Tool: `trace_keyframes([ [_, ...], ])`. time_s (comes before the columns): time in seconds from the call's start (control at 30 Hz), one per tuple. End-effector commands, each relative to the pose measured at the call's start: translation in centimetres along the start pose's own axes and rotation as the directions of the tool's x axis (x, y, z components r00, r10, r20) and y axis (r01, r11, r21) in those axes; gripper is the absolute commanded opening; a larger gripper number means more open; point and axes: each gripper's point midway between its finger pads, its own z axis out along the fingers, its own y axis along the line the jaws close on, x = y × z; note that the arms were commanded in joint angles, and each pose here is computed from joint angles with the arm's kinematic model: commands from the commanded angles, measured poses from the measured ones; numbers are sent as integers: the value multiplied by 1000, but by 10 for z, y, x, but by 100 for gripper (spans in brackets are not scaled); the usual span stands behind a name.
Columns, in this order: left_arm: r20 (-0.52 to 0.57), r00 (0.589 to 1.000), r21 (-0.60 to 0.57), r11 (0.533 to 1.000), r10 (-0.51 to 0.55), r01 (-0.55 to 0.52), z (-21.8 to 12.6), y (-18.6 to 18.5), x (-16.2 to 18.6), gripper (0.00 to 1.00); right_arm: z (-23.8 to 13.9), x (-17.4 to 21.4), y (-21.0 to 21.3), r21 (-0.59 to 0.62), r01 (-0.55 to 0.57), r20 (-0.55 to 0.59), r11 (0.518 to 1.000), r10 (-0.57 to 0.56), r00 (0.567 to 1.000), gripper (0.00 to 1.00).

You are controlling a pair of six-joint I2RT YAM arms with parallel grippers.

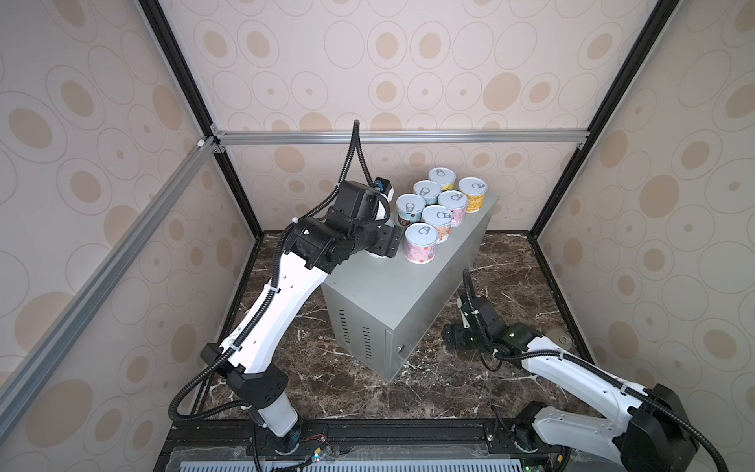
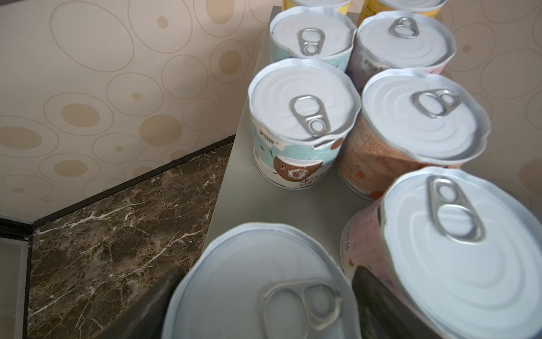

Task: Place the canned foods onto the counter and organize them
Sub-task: 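Carry the can with the left gripper over the box top toward the cans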

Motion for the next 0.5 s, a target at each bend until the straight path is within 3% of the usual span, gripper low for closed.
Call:
trace_keyframes([
  [0.0, 75, 997, 3, 1000, 15, -16, -18, 0, -21, 90, 1, 4, -8, 27, 1, -2, 1000, -1, 1000, 89],
  [0.47, 239, 971, -1, 1000, 2, -2, -80, 10, -36, 94, -16, 3, -11, 26, -15, 21, 1000, 14, 1000, 89],
])
